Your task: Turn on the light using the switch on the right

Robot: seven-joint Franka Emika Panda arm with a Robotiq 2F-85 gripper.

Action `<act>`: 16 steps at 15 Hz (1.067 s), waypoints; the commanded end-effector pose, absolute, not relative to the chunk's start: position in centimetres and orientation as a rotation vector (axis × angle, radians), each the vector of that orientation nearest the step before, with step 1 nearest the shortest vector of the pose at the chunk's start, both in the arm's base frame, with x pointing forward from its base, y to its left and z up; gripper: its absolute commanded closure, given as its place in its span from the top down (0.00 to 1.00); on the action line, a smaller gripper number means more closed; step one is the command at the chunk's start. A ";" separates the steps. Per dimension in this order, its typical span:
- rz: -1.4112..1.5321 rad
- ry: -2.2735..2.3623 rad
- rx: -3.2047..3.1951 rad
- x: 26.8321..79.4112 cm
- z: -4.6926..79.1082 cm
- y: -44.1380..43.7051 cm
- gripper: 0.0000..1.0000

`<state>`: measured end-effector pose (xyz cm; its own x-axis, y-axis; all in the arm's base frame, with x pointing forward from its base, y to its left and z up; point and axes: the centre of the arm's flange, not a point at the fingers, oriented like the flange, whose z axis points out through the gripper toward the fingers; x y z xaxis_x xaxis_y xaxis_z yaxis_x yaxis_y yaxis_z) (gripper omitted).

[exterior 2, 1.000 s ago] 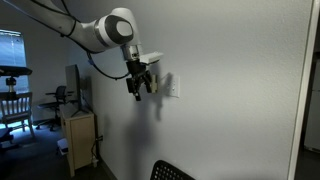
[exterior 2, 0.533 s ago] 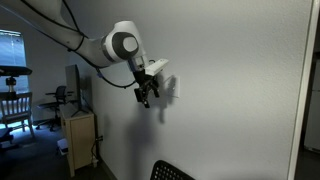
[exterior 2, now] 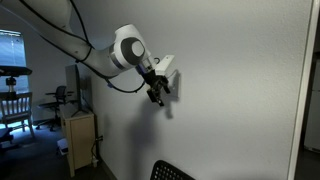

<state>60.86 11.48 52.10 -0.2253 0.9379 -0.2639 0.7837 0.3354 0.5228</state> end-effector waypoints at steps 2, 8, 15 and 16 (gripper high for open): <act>0.466 2.044 1.457 62.3 52.2 11.5 1.00; 0.562 2.031 1.464 64.0 51.8 11.7 1.00; 0.625 2.024 1.487 66.3 51.6 11.9 1.00; 0.629 2.022 1.483 66.6 51.8 11.9 1.00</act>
